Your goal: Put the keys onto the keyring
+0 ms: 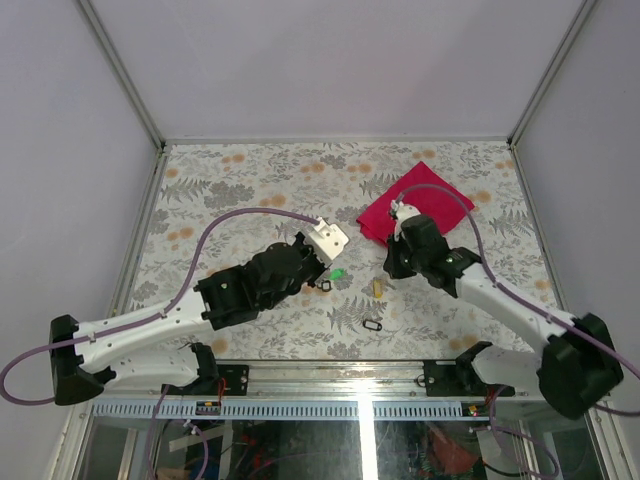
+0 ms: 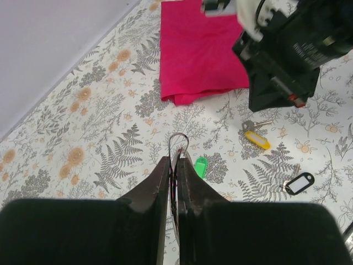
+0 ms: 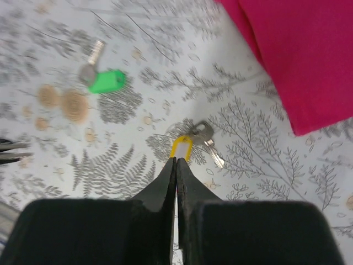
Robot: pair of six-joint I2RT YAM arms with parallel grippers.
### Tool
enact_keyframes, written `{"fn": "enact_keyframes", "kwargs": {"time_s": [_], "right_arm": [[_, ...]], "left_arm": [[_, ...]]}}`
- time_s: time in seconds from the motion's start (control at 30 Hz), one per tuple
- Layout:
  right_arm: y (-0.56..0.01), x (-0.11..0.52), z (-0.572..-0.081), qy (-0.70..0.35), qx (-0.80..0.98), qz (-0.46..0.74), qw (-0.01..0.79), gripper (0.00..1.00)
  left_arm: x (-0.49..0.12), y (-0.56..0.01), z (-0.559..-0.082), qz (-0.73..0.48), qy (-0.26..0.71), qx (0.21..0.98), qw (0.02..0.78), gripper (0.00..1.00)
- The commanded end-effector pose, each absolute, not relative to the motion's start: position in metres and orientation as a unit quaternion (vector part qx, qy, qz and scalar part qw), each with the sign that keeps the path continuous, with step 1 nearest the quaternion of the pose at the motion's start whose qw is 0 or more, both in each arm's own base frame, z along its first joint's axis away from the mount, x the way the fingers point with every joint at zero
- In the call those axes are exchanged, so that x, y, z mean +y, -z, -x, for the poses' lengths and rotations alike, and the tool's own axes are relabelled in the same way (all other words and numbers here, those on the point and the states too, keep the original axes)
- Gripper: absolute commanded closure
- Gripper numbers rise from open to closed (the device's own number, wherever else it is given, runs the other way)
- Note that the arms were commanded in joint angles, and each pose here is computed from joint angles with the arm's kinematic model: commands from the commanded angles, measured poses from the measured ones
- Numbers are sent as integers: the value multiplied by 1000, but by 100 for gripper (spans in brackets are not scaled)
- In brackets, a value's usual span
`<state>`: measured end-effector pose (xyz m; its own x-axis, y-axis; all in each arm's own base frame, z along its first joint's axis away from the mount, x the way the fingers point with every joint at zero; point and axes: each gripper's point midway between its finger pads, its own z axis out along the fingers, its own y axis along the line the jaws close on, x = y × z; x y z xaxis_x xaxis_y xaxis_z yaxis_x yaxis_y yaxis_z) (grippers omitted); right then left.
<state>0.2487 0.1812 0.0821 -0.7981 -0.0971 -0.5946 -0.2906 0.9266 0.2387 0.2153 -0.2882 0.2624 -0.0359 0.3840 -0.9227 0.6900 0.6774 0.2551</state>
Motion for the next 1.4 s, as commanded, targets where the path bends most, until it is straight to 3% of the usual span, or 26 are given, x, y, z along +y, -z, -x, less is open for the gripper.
{"fn": "enact_keyframes", "kwargs": {"time_s": [0.0,0.17,0.3,0.37,0.5,0.8,1.03,1.37], "right_arm": [[-142,196,-253,-224,872,176,399,100],[-192,209,-239,-282,805,238,465,100],[-203,196,-247,-255,807,208,489,99],[-191,187,-252,-220,836,190,465,81],[-162,184,-255,-191,875,181,407,69],[-99,186,-261,-154,924,196,289,62],[-66,196,-272,-238,933,155,222,56],[-44,203,-265,-293,928,142,181,58]], "left_arm": [[-290,-300,-216,-354,165,678,623,100],[-293,-310,-213,-350,180,674,625,100],[-293,-309,-214,-350,178,676,623,100],[-291,-308,-213,-348,177,679,621,100],[-287,-307,-212,-343,176,685,618,100],[-284,-305,-209,-340,181,694,608,100],[-285,-306,-208,-342,181,698,602,100],[-283,-302,-209,-341,173,705,598,100]]}}
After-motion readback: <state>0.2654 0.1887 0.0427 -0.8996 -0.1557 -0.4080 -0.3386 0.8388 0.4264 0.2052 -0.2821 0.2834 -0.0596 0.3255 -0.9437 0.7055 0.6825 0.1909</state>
